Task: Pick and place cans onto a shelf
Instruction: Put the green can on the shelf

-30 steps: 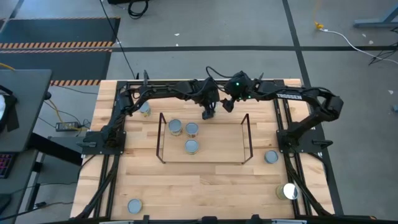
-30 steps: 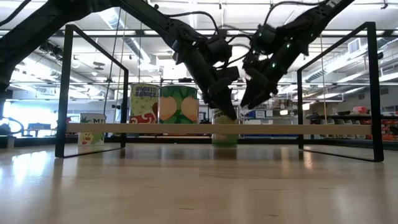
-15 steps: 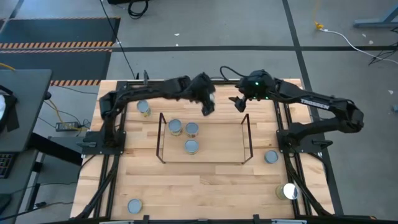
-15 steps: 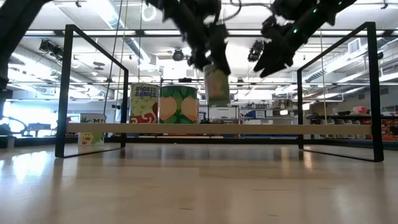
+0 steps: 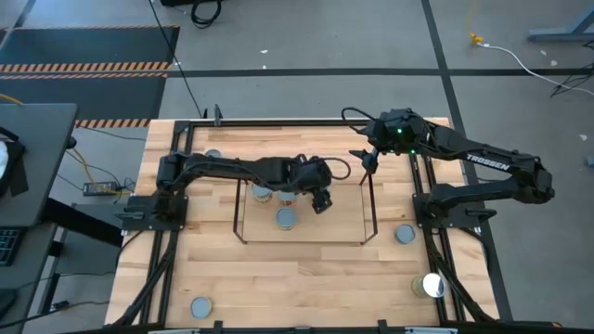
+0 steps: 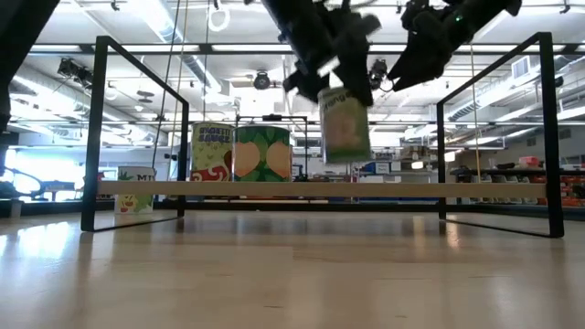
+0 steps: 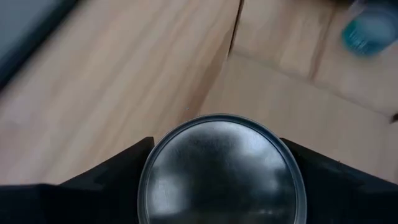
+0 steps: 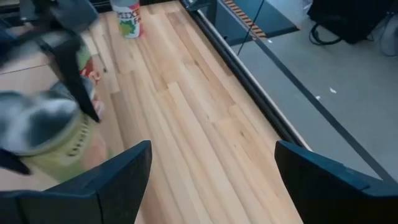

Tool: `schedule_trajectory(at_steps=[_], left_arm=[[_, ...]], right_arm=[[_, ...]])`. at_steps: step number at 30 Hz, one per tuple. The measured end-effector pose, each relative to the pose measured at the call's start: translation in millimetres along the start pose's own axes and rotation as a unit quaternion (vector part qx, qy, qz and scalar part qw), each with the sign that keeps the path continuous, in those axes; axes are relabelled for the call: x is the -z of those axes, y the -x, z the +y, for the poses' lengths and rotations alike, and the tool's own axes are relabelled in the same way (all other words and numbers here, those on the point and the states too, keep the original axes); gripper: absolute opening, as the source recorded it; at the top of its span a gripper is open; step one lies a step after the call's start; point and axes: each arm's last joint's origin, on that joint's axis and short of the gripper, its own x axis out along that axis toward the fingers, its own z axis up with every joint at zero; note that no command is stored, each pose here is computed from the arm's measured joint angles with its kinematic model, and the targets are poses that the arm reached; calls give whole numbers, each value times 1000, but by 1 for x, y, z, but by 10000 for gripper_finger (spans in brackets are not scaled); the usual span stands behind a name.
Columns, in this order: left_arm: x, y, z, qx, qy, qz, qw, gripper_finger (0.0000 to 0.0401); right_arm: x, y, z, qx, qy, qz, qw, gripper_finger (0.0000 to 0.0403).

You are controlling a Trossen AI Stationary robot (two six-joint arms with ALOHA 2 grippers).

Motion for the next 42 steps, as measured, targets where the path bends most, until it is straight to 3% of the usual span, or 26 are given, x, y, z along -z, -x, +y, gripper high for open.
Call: schedule_trajectory(at_steps=[6,19,35,42], left_arm=[[10,-25,1,-3,22,31,999,315],[13,-24,-4,-11,29,32,999,315],[12,-25,-1,-16,24,32,999,316],[12,-26,1,-17,26,35,999,347]], right_arm=[[1,5,1,0,1,-2,1000,348],[1,5,8,-33,35,-1,999,360],[1,5,10,-39,36,-1,999,367],[1,5,10,-39,38,-1,999,367]])
